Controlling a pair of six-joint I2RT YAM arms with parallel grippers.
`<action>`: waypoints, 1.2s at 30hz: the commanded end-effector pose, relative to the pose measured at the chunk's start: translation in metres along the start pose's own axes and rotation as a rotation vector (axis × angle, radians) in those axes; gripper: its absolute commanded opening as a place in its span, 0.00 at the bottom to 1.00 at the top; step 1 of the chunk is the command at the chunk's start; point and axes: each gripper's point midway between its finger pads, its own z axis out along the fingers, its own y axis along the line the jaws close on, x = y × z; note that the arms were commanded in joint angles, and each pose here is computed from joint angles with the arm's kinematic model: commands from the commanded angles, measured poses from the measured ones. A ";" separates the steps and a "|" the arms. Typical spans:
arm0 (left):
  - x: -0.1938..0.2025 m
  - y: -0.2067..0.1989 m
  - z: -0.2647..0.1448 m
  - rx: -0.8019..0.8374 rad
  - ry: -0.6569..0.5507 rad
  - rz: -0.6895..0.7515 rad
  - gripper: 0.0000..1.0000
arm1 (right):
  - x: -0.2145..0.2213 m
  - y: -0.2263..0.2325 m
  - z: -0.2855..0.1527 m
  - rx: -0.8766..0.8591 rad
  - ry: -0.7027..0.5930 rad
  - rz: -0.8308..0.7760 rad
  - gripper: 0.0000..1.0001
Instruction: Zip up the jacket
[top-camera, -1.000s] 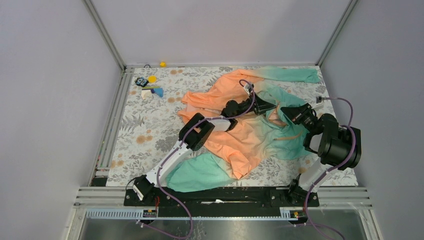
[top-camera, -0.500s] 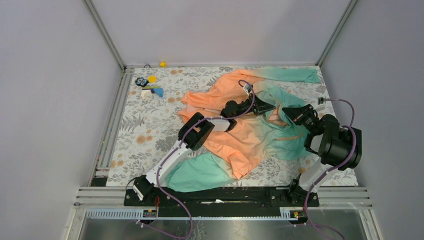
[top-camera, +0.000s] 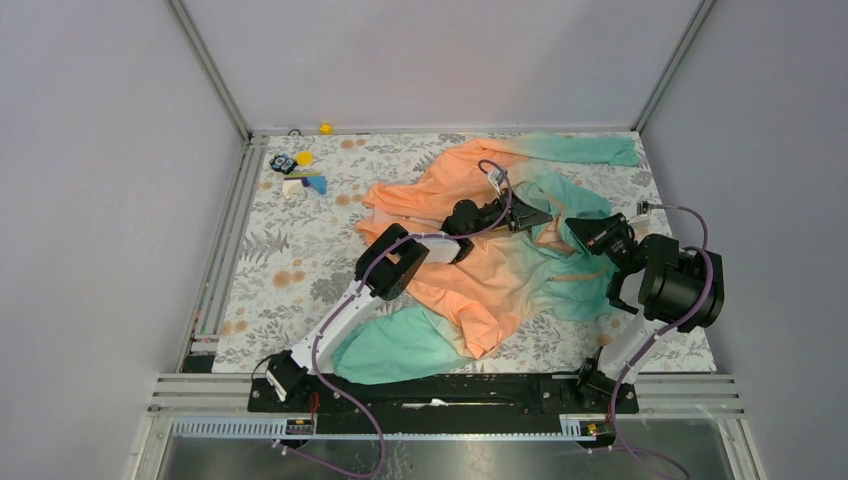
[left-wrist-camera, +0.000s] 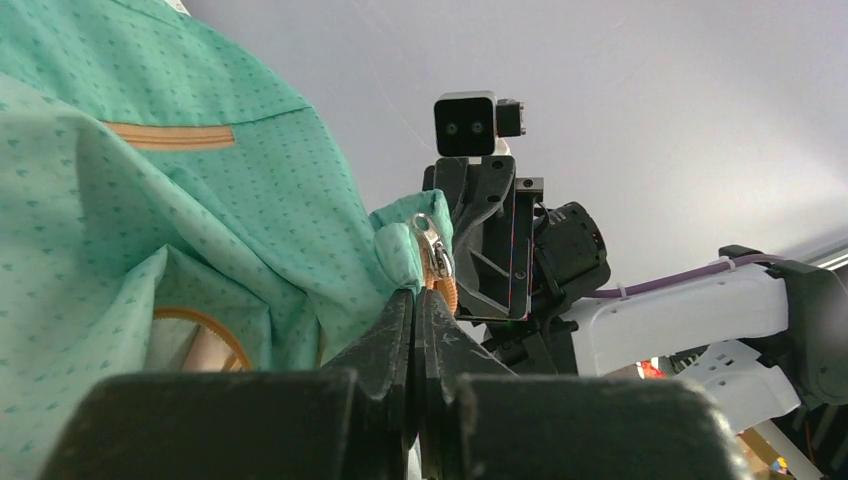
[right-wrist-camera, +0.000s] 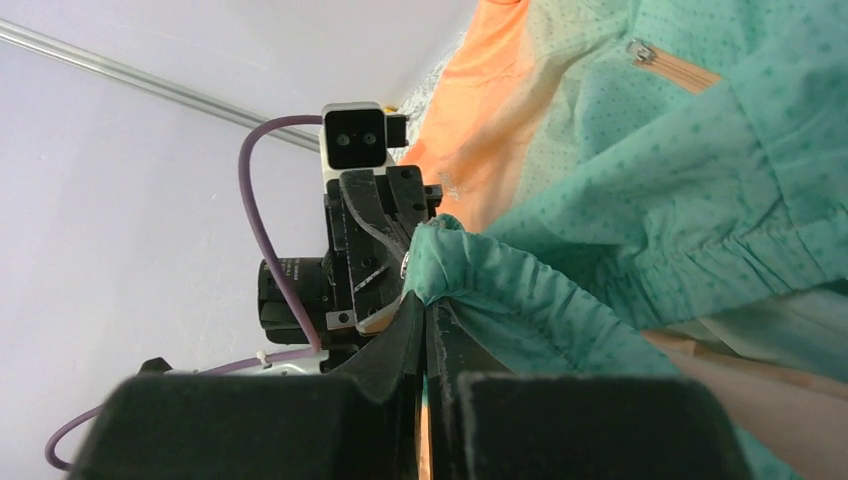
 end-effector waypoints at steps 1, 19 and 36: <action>0.000 -0.055 0.016 0.089 0.033 0.133 0.00 | -0.021 -0.002 -0.001 0.011 -0.104 -0.058 0.00; 0.019 -0.020 0.024 -0.044 0.043 0.177 0.00 | -0.026 0.010 -0.007 -0.015 -0.176 -0.016 0.00; 0.012 -0.019 0.018 -0.032 0.033 0.146 0.00 | -0.017 0.002 -0.013 -0.002 -0.139 0.035 0.12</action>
